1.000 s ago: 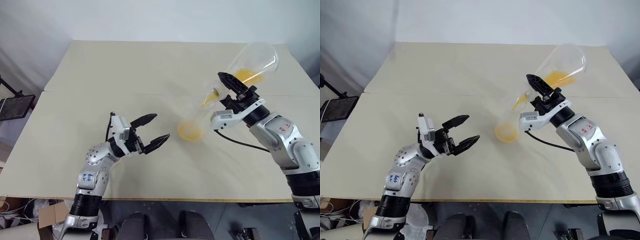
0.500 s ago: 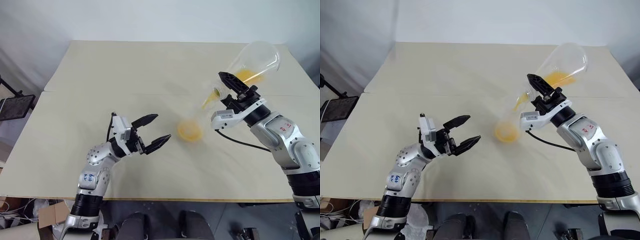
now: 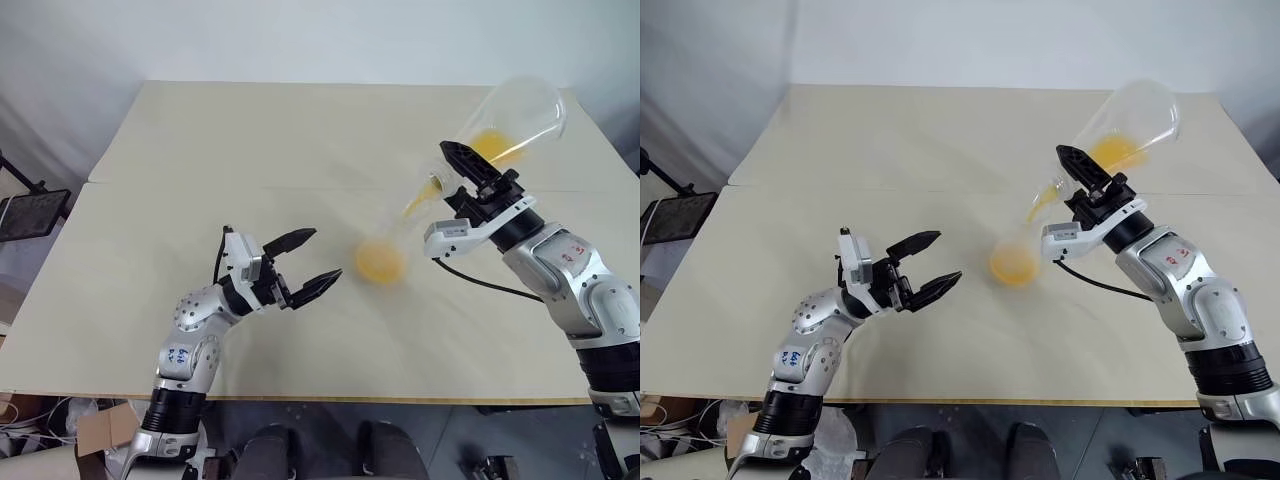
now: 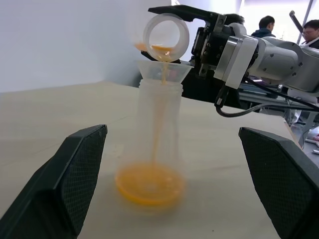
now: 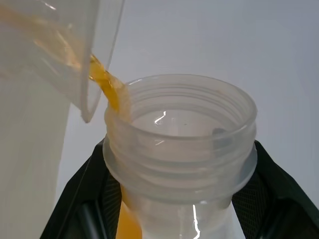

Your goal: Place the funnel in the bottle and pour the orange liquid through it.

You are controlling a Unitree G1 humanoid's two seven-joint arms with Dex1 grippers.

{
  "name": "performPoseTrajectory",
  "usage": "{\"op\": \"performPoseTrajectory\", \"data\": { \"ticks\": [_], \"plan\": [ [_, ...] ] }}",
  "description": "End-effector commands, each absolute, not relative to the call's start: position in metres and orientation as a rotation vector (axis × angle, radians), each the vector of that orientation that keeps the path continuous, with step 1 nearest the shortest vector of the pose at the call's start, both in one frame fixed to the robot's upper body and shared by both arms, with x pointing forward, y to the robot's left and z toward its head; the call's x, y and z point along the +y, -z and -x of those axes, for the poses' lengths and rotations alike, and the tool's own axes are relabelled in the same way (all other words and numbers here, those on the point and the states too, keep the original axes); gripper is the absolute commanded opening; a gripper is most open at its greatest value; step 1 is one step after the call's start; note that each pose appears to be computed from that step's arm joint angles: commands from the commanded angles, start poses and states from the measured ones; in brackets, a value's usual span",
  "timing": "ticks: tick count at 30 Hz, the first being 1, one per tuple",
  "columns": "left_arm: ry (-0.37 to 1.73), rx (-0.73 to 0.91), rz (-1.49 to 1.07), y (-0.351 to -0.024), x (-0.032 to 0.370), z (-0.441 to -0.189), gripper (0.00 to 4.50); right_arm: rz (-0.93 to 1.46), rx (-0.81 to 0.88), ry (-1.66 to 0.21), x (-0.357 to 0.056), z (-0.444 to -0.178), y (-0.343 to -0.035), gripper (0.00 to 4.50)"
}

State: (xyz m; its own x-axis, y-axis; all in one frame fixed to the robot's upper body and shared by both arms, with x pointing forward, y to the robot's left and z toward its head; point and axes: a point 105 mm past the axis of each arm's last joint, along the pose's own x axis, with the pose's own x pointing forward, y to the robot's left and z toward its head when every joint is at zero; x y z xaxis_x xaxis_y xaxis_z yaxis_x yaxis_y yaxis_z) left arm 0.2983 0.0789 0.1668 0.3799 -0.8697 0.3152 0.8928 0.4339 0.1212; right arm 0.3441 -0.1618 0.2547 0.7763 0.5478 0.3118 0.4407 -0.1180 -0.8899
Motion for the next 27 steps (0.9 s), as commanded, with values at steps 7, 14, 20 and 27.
{"op": "performPoseTrajectory", "data": {
  "ticks": [7, 14, 20, 27],
  "plan": [
    [1.127, -0.411, 0.059, -0.1760, 0.0769, -0.2934, 4.50, 1.769, -0.864, -0.055, -0.1583, -0.3372, -0.2763, 2.47],
    [1.124, -0.412, 0.062, -0.1756, 0.0763, -0.2932, 4.50, 1.763, -0.868, -0.042, -0.1580, -0.3374, -0.2775, 2.47],
    [1.124, -0.420, 0.065, -0.1763, 0.0752, -0.2939, 4.50, 1.765, -0.884, -0.041, -0.1561, -0.3359, -0.2782, 2.47],
    [1.125, -0.428, 0.066, -0.1767, 0.0739, -0.2932, 4.50, 1.772, -0.882, -0.050, -0.1551, -0.3353, -0.2765, 2.47]
  ]
}}
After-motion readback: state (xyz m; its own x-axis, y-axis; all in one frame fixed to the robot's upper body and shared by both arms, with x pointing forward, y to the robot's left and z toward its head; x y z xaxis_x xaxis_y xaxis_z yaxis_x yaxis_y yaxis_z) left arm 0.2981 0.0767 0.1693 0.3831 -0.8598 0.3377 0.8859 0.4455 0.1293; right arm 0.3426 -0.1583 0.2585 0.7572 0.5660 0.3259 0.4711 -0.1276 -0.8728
